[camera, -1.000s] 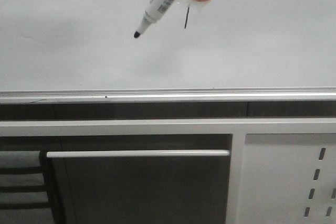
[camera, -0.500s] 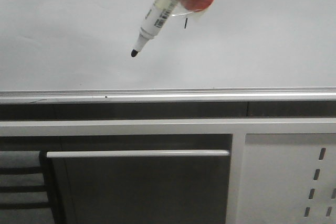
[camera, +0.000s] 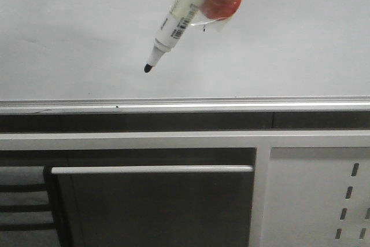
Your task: Write number 1 on whiteboard
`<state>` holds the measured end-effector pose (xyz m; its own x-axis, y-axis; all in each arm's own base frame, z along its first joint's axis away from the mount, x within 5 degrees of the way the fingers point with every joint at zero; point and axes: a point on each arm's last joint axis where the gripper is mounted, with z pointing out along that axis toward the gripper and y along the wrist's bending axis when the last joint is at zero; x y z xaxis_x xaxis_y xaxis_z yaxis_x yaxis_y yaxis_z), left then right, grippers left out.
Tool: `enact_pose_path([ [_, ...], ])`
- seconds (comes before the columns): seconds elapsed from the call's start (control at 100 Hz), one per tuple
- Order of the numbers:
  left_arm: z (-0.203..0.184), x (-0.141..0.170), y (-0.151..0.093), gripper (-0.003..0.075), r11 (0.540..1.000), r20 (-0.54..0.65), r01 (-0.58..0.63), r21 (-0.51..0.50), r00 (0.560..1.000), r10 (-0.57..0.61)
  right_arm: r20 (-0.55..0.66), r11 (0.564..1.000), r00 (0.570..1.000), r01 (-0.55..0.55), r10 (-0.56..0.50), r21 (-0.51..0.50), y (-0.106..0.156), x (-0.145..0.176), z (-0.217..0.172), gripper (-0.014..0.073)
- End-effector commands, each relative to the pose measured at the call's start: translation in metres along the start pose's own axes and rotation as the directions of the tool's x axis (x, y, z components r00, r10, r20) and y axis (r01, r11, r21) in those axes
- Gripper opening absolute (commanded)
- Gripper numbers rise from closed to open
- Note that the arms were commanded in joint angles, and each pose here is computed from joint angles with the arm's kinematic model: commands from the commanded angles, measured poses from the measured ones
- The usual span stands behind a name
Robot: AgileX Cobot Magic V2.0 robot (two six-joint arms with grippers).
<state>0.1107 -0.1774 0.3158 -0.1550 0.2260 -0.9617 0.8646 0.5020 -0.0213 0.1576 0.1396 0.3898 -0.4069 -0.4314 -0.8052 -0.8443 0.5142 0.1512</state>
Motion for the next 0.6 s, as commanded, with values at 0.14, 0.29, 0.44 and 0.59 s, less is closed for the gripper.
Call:
enact_pose_path([
  [0.14,0.001,-0.009,-0.003,0.0439,0.998,0.011,-0.052,0.021,0.999,0.052,0.083,0.999,0.997,0.001,0.003,-0.051,0.007,-0.029,-0.014,-0.0053],
  [0.29,0.008,-0.006,-0.002,0.0437,0.998,-0.016,-0.064,0.022,0.998,0.064,0.008,0.994,1.000,0.005,-0.004,-0.107,0.007,-0.033,-0.008,-0.0053],
  [0.44,0.011,-0.004,-0.002,0.0361,0.997,-0.025,-0.075,0.019,0.997,0.075,-0.003,0.993,1.000,0.009,-0.009,-0.118,0.007,-0.034,-0.009,-0.0053],
  [0.59,0.011,-0.005,-0.001,0.0246,0.997,-0.019,-0.079,0.010,0.997,0.079,-0.003,0.993,1.000,0.009,-0.009,-0.118,0.007,-0.034,-0.009,-0.0053],
])
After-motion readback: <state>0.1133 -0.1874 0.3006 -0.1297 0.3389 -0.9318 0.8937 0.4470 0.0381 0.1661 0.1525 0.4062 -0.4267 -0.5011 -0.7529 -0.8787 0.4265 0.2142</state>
